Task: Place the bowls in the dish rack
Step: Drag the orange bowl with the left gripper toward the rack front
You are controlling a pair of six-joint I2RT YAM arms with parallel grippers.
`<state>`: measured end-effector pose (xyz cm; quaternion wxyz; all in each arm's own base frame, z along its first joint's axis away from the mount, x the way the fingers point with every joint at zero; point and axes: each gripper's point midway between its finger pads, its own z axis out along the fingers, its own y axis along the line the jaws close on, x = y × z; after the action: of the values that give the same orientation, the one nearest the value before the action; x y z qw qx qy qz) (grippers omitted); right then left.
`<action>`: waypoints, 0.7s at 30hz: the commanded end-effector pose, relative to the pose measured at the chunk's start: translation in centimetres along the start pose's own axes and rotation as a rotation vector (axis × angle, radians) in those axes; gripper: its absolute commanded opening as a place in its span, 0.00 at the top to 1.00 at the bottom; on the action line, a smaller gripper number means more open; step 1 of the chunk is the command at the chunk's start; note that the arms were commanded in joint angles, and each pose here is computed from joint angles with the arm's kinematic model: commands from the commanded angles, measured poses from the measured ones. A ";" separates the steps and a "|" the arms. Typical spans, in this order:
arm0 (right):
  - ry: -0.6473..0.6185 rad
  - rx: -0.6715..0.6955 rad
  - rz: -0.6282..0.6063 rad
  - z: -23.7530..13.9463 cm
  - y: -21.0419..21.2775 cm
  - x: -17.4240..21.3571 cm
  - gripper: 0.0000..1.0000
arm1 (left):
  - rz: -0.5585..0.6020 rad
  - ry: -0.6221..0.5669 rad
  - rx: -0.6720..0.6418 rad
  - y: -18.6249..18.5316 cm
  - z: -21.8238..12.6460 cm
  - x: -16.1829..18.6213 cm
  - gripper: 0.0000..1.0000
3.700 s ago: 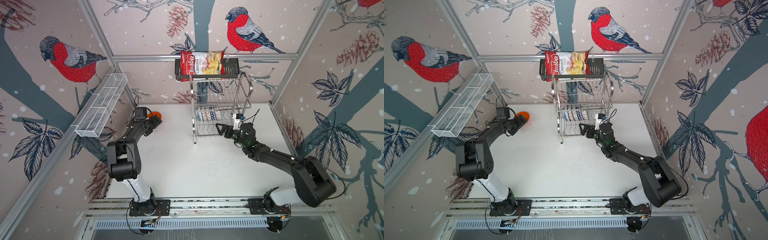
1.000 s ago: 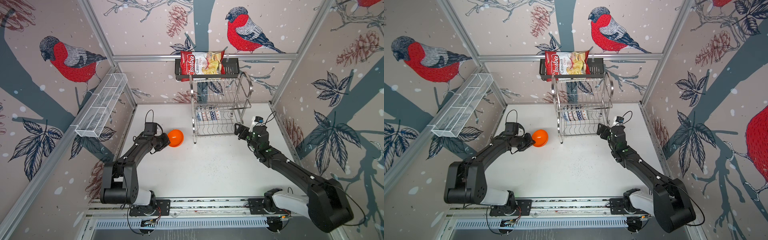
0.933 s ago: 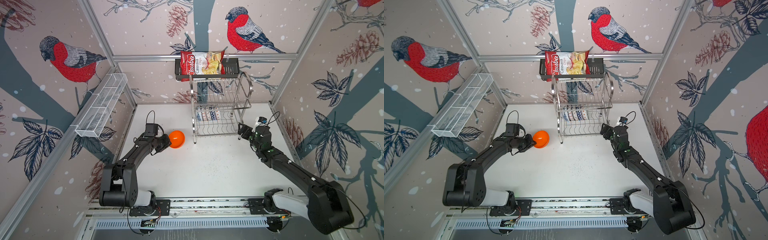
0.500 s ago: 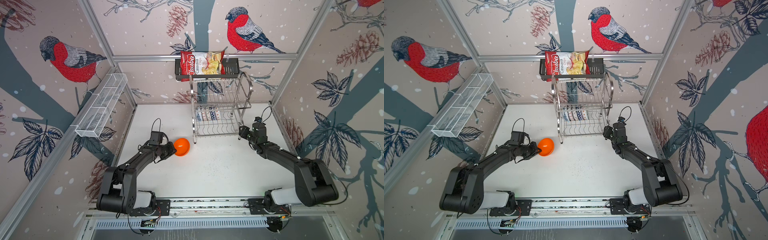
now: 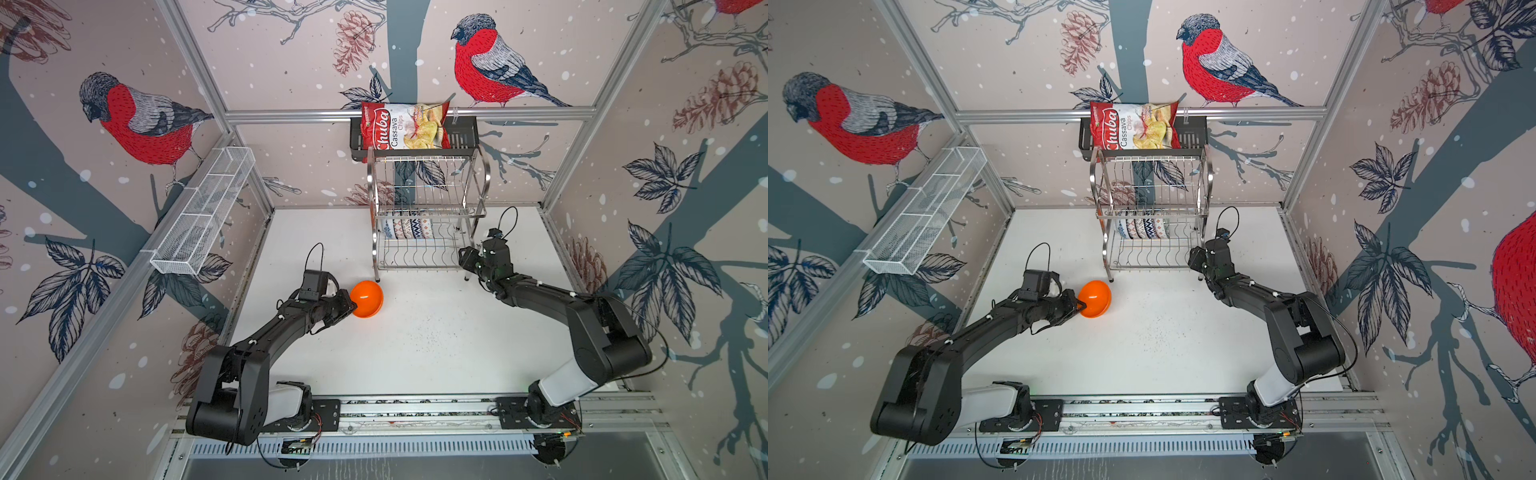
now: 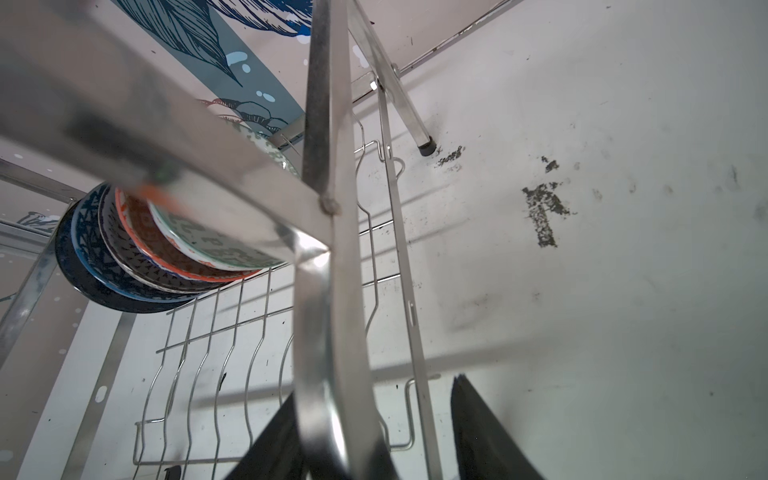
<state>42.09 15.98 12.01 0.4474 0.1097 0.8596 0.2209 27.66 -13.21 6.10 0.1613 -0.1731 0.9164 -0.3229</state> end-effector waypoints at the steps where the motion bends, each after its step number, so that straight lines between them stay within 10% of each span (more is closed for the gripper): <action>1: -0.027 -0.051 0.030 -0.8 1.1 -0.9 0.42 | 0.018 -0.028 0.036 -1.6 0.4 -0.2 1.00; 21: 0.009 -0.053 -0.005 -5.4 -1.5 0.9 0.00 | 0.264 0.099 -0.145 -8.5 7.5 4.8 1.00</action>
<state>37.40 13.29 12.94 0.4394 0.1074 0.8607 0.2336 27.88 -24.91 5.17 0.1368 -0.0701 0.9520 -0.2649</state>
